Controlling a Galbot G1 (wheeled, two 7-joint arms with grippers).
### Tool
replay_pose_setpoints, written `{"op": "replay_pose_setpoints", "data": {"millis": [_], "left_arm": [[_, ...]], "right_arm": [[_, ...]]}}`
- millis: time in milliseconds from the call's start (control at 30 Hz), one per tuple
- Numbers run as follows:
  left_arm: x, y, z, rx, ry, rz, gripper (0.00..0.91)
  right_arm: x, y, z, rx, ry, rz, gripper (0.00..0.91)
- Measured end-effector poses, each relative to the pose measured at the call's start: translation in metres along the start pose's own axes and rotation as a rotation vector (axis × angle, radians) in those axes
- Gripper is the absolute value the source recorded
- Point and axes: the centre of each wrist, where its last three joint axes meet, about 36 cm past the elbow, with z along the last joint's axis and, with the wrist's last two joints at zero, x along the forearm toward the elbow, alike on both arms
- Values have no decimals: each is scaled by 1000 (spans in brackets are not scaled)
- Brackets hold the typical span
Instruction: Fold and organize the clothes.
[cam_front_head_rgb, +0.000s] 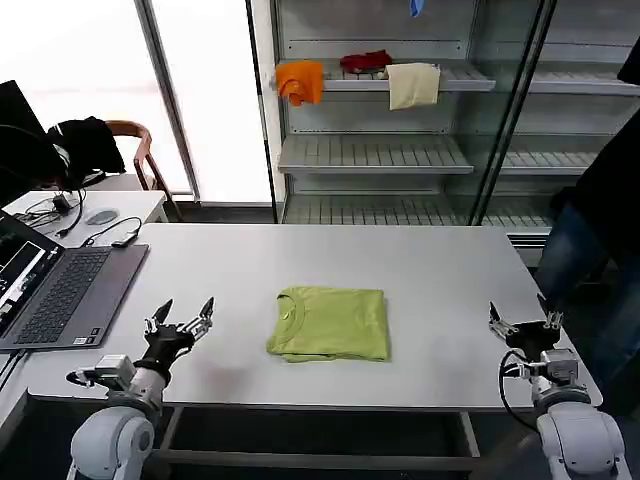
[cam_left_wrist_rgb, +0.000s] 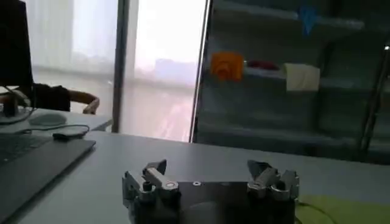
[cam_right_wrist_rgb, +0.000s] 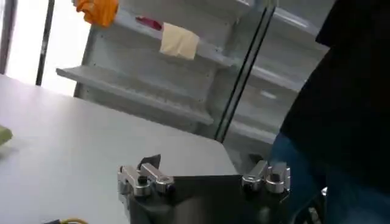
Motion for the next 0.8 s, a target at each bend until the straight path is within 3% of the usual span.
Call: {"op": "replay_pose_setpoints", "data": {"millis": [467,800], "left_arm": [[4,-1,5,19,-33,15,907],[9,1,10,14,-51,19,907]], "right_arm": [[6,0,-1,-28,-69,-22,907],[8,12,-2,-60,-73,-46,907]]}}
